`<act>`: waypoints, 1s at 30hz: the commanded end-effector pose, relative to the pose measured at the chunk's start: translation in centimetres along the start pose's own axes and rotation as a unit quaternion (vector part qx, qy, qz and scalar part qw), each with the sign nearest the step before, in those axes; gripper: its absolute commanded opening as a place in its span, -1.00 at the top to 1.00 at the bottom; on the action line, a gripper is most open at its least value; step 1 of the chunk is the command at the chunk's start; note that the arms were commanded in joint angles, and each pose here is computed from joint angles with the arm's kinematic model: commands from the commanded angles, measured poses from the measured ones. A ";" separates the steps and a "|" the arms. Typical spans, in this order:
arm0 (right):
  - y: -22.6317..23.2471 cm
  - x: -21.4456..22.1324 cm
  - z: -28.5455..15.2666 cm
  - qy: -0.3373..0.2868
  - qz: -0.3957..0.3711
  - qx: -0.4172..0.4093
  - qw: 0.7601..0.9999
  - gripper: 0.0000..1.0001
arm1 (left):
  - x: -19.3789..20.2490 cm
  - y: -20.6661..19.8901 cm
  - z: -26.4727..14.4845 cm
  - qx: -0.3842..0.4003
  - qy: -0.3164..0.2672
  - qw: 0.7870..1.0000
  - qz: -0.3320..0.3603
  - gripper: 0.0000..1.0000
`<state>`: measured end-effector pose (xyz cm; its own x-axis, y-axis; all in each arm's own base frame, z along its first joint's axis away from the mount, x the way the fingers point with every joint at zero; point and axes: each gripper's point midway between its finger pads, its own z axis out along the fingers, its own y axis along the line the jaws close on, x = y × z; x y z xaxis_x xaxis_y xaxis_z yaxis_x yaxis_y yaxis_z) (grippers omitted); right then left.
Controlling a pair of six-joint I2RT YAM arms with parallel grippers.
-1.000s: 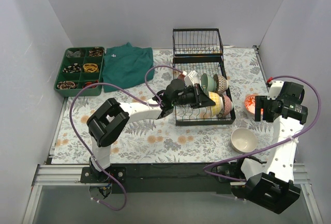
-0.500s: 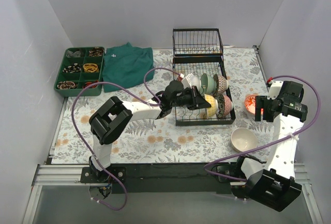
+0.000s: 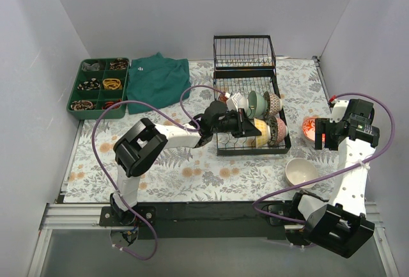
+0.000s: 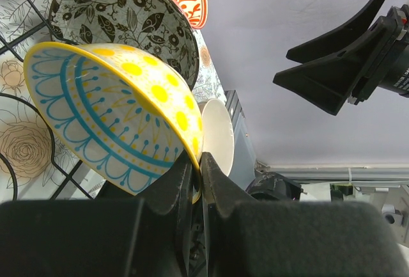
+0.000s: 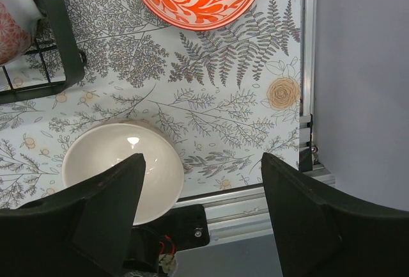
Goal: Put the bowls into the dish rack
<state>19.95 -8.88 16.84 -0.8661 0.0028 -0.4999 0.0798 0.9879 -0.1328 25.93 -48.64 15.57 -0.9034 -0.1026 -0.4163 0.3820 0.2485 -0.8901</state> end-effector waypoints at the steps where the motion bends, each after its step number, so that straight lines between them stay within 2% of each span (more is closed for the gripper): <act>1: -0.3 -0.9 -0.3 -0.021 0.005 0.006 1.000 -0.64 | -0.2 0.2 -0.1 0.005 -0.004 1.000 0.010 1.00; 8: -0.4 -0.8 -0.3 -0.020 0.006 0.009 1.000 -0.63 | -0.1 1.3 0.5 0.018 0.019 0.999 0.024 1.00; 13: -0.4 -0.5 -0.3 -0.018 0.006 0.010 1.000 -0.63 | -1.4 1.8 0.5 0.014 0.006 1.000 0.026 0.99; 14: -0.3 -0.5 -0.3 -0.018 0.007 0.010 1.000 -0.63 | -1.7 1.8 0.4 0.014 0.003 1.000 0.028 0.73; 18: -0.4 -0.6 -0.3 -0.020 0.007 0.010 1.000 -0.64 | -2.3 1.0 0.0 0.026 0.002 0.999 0.040 0.36; 22: -0.4 -0.7 -0.5 -0.022 0.007 0.012 1.000 -0.63 | -2.9 -1.1 -0.4 0.045 0.011 0.998 0.051 0.27; 25: -0.5 -0.8 -0.8 -0.024 0.007 0.016 1.000 -0.63 | -4.3 -1.8 -1.0 0.031 0.001 0.998 0.048 0.21; 27: -0.6 -0.8 -1.0 -0.025 0.004 0.017 1.000 -0.64 | -5.1 -1.6 -1.8 0.015 -0.002 0.999 0.045 0.18; 30: -0.1 -0.2 -1.7 -0.017 -0.019 0.002 1.000 -0.65 | -5.8 -3.6 -3.6 0.024 0.008 0.997 0.066 0.17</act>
<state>19.80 -8.91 17.05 -0.8620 -0.0006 -0.5070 0.0820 0.9867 -0.1405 28.86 -47.36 15.10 -0.8975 -0.0573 -0.4372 0.4089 0.2625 -0.8740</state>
